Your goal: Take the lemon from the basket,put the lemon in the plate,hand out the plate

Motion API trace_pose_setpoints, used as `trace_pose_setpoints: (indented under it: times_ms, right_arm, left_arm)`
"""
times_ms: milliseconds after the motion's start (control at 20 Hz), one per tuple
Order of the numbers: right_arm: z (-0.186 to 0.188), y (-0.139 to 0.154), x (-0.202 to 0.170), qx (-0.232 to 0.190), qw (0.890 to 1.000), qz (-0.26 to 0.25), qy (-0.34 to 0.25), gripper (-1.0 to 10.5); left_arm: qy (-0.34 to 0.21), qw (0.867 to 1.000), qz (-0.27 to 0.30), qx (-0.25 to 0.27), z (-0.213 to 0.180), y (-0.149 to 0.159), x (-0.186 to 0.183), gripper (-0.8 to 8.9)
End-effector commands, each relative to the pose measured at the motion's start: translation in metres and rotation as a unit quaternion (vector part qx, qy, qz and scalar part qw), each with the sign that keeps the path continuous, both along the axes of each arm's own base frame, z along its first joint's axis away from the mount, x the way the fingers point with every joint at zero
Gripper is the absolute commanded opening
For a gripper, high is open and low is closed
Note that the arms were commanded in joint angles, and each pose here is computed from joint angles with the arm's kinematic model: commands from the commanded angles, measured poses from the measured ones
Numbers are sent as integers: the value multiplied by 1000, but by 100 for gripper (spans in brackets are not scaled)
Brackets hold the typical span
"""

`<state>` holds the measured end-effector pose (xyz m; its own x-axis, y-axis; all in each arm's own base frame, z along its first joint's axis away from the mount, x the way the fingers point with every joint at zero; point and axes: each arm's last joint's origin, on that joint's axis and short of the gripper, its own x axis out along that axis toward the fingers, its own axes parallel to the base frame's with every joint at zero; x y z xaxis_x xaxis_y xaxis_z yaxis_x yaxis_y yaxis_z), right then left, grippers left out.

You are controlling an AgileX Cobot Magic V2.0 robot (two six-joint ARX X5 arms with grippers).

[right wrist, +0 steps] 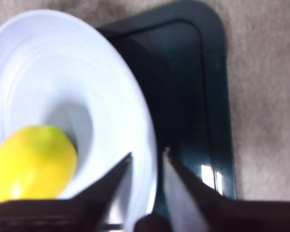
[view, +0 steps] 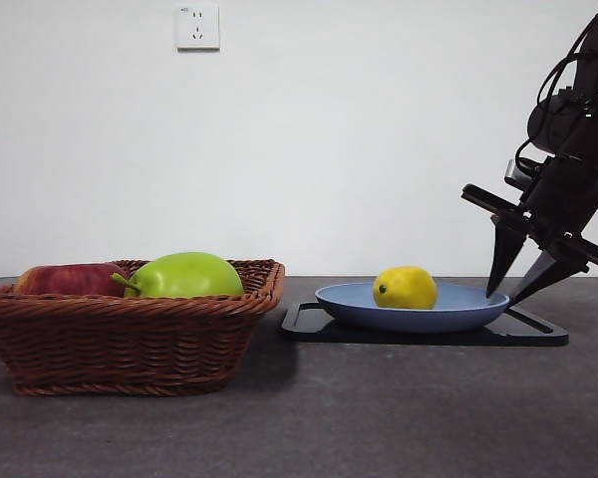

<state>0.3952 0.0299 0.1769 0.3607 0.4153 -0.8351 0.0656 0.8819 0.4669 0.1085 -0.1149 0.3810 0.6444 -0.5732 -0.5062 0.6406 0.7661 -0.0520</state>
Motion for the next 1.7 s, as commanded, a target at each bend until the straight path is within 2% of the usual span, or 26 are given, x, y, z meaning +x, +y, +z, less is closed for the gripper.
trace_pose_setpoints:
  times_ms: [50,400,500,650,800,850,900,1000,1200,1300,1500,1550,1700]
  right_arm:
    - [0,1,6,-1,1000,8,-12,219]
    - [24,0,-7,-14,999,28,-17,233]
    - [42,-1,-18,-48,998,28,-24,232]
    - [79,1,-42,-99,993,44,-47,155]
    - [120,10,-72,-107,988,70,-92,83]
    - [133,15,-83,-106,985,79,-111,78]
    - [144,20,-93,-108,982,89,-129,59]
    - [165,33,-114,-116,972,113,-170,1]
    - [189,58,-152,-122,954,155,-226,3]
    - [191,70,-172,-143,942,167,-256,3]
    - [184,75,-215,-203,908,135,-341,3]
    - [179,73,-226,-201,899,124,-370,3]
    - [158,64,-253,-165,880,113,-432,3]
  left_arm:
    - [-16,1000,9,-2,5,-2,2,363]
    - [-39,999,14,-10,6,-13,12,361]
    - [-46,999,14,3,4,-18,19,336]
    - [-65,996,27,46,-2,-24,28,231]
    - [-81,991,29,99,-8,-27,39,42]
    - [-83,990,28,114,-11,-28,43,1]
    - [-83,988,32,123,-12,-27,47,6]
    - [-78,987,52,130,-13,-20,55,6]
    - [-57,984,96,140,-17,0,65,6]
    - [-52,985,103,126,-21,12,66,6]
    - [-59,986,128,91,-41,35,54,6]
    - [-65,985,137,80,-47,41,47,6]
    - [-96,981,166,17,-63,55,26,6]
